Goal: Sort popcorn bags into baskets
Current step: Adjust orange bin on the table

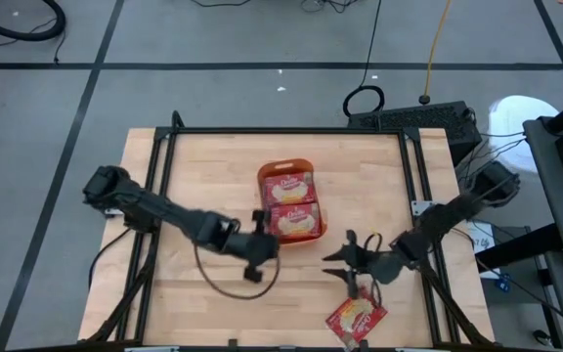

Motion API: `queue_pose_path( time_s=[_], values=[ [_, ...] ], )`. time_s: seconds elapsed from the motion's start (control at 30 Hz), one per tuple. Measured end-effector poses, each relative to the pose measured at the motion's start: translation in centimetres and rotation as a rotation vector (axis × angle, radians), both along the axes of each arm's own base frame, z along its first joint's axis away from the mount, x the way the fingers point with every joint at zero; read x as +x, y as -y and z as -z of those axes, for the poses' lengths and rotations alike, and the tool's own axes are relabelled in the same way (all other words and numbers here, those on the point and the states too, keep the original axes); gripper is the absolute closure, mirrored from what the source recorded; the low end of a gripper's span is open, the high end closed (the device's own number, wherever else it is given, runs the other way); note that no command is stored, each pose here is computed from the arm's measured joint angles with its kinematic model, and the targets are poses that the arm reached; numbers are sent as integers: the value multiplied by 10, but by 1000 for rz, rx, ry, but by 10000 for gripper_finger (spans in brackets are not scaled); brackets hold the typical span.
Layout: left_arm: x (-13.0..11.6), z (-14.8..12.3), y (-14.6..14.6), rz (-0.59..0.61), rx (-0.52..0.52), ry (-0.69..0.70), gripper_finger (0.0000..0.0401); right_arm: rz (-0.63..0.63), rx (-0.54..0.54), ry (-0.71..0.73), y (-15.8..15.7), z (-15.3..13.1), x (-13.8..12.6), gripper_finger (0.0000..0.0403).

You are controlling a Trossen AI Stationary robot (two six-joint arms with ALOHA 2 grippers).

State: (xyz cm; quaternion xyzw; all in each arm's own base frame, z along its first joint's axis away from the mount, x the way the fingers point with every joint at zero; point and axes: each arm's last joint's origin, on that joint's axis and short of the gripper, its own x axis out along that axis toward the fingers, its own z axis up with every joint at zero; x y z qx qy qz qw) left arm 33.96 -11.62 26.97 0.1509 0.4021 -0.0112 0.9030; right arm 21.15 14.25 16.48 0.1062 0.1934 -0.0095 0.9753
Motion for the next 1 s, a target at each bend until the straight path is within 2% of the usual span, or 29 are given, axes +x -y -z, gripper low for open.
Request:
queue_pose_path(
  time_s=[0.13, 0.23, 0.3, 0.43, 0.6, 0.83, 1.0],
  values=[
    [-15, 35, 27, 99, -105, 12, 397, 36, -49, 54, 7, 15, 22, 289],
    [-25, 59, 39, 149, -123, 82, 392, 63, -65, 47, 12, 28, 31, 307],
    [-29, 74, 36, 120, -97, 159, 391, 76, -71, 52, 14, 34, 35, 317],
    [-34, 100, 10, -26, -36, 260, 397, 100, -86, 44, 20, 43, 41, 329],
    [-35, 117, -25, -147, -82, 299, 389, 184, -120, 49, 33, 47, 48, 338],
    [-32, 124, -69, -331, -10, 318, 397, 290, -199, 32, 66, 47, 59, 354],
    [-30, 124, -92, -401, 3, 314, 386, 387, -232, 12, 97, 47, 66, 364]
  ],
)
